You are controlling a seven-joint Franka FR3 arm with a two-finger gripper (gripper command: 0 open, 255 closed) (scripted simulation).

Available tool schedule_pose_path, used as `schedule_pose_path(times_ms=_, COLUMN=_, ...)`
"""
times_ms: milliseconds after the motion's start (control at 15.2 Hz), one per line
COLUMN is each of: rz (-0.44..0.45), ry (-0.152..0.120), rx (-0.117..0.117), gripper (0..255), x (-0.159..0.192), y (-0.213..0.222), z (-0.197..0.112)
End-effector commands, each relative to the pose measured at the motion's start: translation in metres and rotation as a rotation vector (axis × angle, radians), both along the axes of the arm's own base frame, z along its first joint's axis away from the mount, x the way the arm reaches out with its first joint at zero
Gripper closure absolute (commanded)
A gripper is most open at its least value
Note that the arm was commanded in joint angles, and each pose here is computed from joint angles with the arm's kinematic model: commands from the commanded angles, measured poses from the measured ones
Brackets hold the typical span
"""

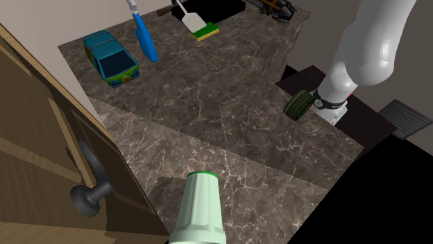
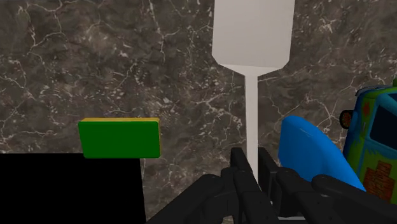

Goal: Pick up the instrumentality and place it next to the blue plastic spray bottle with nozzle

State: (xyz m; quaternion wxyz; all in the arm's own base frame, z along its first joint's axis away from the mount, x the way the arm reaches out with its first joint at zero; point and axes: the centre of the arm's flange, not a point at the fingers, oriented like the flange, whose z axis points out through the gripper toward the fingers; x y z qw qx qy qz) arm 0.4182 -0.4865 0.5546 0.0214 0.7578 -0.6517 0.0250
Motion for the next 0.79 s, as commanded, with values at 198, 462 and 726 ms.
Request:
schedule_pose_path(times_ms=198, rz=0.000, ry=0.000, rx=0.000, gripper=255, x=0.001, y=0.001, z=-0.026)
schedule_pose_path(times_ms=462, rz=0.000, ry=0.000, rx=0.000, gripper=255, x=0.001, y=0.001, z=-0.048)
schedule_pose_path(times_ms=726, rz=0.000, ry=0.000, rx=0.000, gripper=255, x=0.001, y=0.001, z=-0.069)
